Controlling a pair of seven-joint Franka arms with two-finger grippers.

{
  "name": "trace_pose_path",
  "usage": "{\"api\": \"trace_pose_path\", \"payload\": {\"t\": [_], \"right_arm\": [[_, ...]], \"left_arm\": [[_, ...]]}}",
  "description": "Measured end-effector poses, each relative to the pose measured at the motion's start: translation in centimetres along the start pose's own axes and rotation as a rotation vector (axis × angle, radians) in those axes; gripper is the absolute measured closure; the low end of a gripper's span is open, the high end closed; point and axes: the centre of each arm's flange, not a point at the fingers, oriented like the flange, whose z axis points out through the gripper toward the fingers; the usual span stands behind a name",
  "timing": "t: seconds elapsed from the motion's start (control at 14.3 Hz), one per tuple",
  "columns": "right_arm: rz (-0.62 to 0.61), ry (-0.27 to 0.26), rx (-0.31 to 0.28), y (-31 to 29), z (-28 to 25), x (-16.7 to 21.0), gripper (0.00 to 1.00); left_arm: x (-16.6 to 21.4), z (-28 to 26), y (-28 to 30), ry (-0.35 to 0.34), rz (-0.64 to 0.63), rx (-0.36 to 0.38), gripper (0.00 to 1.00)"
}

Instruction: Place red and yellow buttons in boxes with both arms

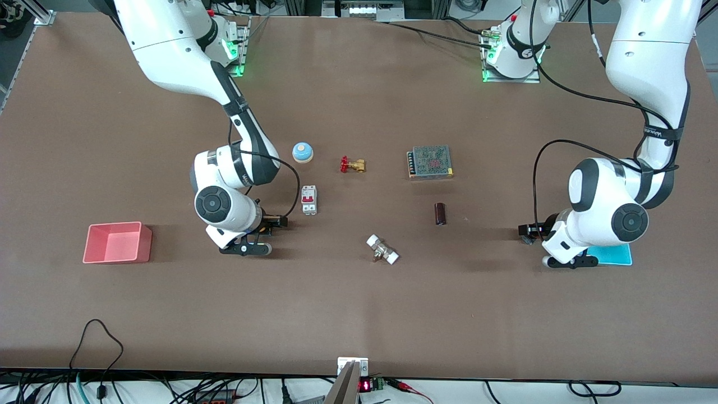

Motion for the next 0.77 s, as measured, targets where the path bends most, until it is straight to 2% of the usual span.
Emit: {"api": "trace_pose_path", "payload": {"t": [0.07, 0.21, 0.28, 0.56, 0.7, 0.77], "right_arm": [[0.005, 0.0, -0.001, 0.1, 0.0, 0.0, 0.05], [0.006, 0.001, -0.001, 0.1, 0.0, 0.0, 0.08], [0.006, 0.0, -0.001, 0.1, 0.0, 0.0, 0.23], [0.007, 0.0, -0.001, 0.1, 0.0, 0.1, 0.33], [0.008, 0.0, -0.002, 0.2, 0.0, 0.1, 0.47], [0.009, 0.0, -0.002, 0.2, 0.0, 0.1, 0.47]], "left_arm": [[0.0, 0.0, 0.0, 0.0, -0.001, 0.0, 0.44], [0.0, 0.0, -0.1, 0.001, -0.002, 0.001, 0.48], [0.1, -0.1, -0.2, 0.004, -0.003, 0.001, 0.57], [0.3, -3.7, -1.0, 0.062, -0.018, 0.0, 0.59], [0.0, -7.3, -2.6, 0.109, -0.04, 0.003, 0.59], [-0.1, -9.1, -3.7, 0.133, -0.05, 0.007, 0.59]]}}
